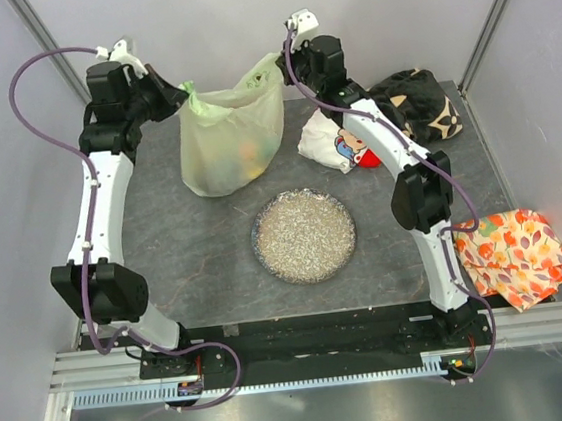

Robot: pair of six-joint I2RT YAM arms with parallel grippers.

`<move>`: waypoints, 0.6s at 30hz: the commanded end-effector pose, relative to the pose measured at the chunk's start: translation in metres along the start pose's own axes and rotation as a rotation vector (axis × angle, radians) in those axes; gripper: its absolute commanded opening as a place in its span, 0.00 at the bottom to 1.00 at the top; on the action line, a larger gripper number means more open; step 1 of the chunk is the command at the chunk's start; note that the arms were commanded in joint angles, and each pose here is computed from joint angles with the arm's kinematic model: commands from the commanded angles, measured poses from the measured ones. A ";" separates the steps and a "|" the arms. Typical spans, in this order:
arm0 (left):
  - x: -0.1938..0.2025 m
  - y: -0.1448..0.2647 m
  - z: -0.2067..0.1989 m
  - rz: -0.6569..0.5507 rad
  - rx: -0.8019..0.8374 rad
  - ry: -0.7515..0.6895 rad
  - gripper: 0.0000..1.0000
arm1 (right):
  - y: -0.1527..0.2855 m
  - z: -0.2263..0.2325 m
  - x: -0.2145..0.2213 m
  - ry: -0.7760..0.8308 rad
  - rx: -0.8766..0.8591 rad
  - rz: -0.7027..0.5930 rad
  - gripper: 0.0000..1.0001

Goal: Take the fake fruits out of the plastic bag
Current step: Adjust the plastic bag at the center of the board.

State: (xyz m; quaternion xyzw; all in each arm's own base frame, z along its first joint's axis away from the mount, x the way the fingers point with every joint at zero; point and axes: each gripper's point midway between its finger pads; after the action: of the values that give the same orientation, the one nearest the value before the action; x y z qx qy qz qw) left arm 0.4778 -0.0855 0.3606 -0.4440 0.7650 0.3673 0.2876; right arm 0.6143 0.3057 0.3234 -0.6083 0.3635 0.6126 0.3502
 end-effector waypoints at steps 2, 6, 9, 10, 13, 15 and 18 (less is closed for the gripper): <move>-0.024 0.024 -0.043 -0.100 0.097 -0.260 0.02 | 0.038 0.010 -0.066 -0.047 -0.033 -0.100 0.00; 0.035 0.052 -0.030 0.067 0.108 -0.267 0.02 | 0.072 0.027 -0.010 -0.070 -0.105 0.079 0.00; 0.098 0.085 -0.002 0.203 0.060 -0.233 0.02 | 0.107 0.038 0.043 -0.116 -0.141 0.228 0.00; 0.114 0.093 0.005 0.241 0.049 -0.228 0.02 | 0.122 0.045 0.077 -0.136 -0.170 0.311 0.00; 0.183 0.122 0.040 0.398 -0.008 -0.225 0.02 | 0.168 0.070 0.112 -0.135 -0.260 0.422 0.28; 0.201 0.131 0.050 0.438 -0.009 -0.257 0.02 | 0.193 0.084 0.102 -0.099 -0.297 0.415 0.67; 0.212 0.138 0.055 0.449 0.007 -0.290 0.02 | 0.225 0.109 0.069 -0.036 -0.414 0.369 0.89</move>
State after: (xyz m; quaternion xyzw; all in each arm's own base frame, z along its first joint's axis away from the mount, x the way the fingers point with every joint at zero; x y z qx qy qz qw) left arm 0.2870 -0.0932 0.2213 -0.2549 0.7980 0.4746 0.2701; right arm 0.4152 0.2727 0.1829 -0.4972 0.4123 0.7516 0.1339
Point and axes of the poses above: each gripper's point midway between its finger pads, its own y axis back along the fingers, its own z axis along the line the jaws close on, x = y × z, and after that the axes turned 3 degrees about y, right-handed
